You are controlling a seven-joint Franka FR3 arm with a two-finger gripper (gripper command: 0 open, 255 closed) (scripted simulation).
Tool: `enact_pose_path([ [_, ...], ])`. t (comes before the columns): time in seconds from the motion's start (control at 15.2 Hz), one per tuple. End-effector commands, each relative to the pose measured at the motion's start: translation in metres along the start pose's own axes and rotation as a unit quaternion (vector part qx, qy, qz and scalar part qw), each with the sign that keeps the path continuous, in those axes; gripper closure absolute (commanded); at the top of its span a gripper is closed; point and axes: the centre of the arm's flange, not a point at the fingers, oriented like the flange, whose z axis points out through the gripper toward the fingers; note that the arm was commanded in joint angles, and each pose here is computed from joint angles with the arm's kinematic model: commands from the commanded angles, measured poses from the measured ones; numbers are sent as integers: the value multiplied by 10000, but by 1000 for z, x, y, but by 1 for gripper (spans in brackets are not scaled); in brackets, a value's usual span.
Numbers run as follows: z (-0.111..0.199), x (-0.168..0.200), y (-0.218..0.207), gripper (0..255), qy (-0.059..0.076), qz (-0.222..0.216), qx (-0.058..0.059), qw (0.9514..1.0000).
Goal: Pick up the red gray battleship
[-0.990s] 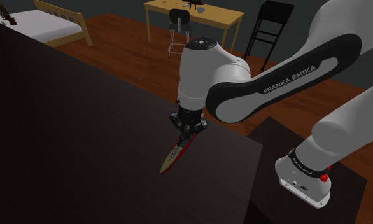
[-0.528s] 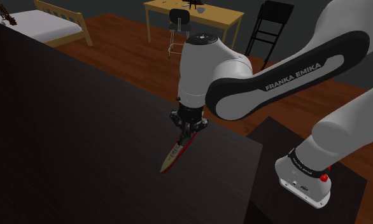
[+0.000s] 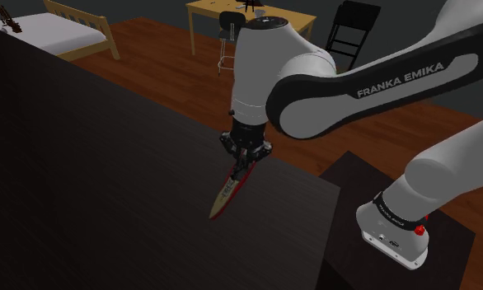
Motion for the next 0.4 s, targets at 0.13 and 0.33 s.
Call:
enact_pose_path([
  [0.13, -22, -1, 0, 255, -2, -1, 0, 10000],
  [0.33, -28, -1, 0, 255, -2, -1, 0, 10000],
])
